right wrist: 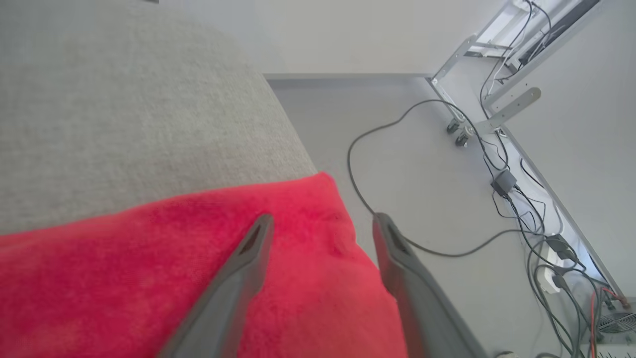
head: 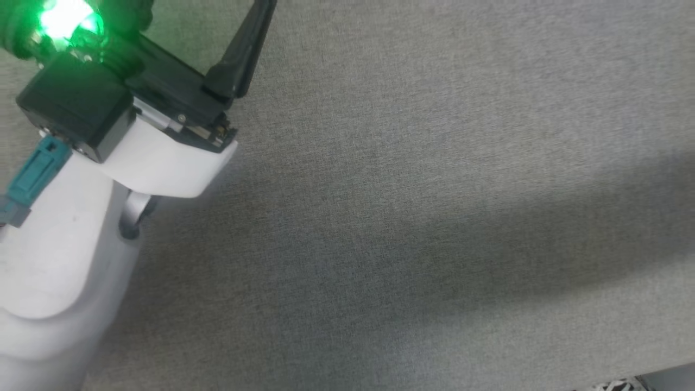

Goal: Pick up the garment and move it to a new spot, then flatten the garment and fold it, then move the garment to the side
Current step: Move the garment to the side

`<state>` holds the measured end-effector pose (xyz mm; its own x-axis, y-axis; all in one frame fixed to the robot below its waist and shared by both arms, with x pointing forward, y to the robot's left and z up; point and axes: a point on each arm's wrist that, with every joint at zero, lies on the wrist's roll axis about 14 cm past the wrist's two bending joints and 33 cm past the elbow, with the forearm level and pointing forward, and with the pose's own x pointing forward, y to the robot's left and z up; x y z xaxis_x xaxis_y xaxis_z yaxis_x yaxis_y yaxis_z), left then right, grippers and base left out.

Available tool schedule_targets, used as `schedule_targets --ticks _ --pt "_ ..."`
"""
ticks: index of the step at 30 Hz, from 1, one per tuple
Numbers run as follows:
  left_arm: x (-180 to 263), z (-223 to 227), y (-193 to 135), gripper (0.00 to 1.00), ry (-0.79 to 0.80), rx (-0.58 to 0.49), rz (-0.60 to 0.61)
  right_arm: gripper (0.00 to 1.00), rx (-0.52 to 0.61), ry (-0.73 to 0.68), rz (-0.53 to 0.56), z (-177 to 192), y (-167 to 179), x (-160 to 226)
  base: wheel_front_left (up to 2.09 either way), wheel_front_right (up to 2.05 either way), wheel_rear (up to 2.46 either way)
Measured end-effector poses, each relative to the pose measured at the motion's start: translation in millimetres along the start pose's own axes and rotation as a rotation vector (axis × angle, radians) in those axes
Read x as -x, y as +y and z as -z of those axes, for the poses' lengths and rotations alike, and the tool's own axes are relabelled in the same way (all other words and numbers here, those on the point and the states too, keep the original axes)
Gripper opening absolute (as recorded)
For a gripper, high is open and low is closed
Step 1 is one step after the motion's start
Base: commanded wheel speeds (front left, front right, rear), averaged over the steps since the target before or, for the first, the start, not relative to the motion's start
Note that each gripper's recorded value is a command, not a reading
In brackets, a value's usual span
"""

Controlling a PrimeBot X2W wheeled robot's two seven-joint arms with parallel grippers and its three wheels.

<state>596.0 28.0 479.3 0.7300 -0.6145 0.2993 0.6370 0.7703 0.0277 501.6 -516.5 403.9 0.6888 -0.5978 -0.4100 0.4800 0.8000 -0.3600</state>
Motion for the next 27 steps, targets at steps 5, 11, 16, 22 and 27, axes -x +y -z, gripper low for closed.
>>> schedule_targets --ticks 5,11,16,22,27 --pt "9.7 -15.3 0.2 1.00 0.007 0.012 -0.045 1.00 -0.010 -0.084 -0.065 -18.7 20.6 11.3 0.00 0.00 0.00" --pt "36.8 -34.0 -0.9 1.00 0.046 0.024 -0.118 1.00 -0.007 -0.162 -0.203 -33.3 61.0 40.8 0.00 0.00 0.00" --pt "71.6 -47.5 -0.1 1.00 0.096 0.029 -0.208 1.00 -0.008 -0.238 -0.338 -44.6 96.9 76.9 0.00 0.00 0.00" --pt "126.3 -55.2 -0.1 1.00 0.176 0.051 -0.332 1.00 -0.063 -0.333 -0.474 -52.3 124.7 126.0 0.00 0.00 0.00" --pt "182.6 -63.6 3.1 1.00 0.237 0.052 -0.453 1.00 -0.111 -0.381 -0.610 -45.0 156.7 173.8 0.00 0.00 0.00"
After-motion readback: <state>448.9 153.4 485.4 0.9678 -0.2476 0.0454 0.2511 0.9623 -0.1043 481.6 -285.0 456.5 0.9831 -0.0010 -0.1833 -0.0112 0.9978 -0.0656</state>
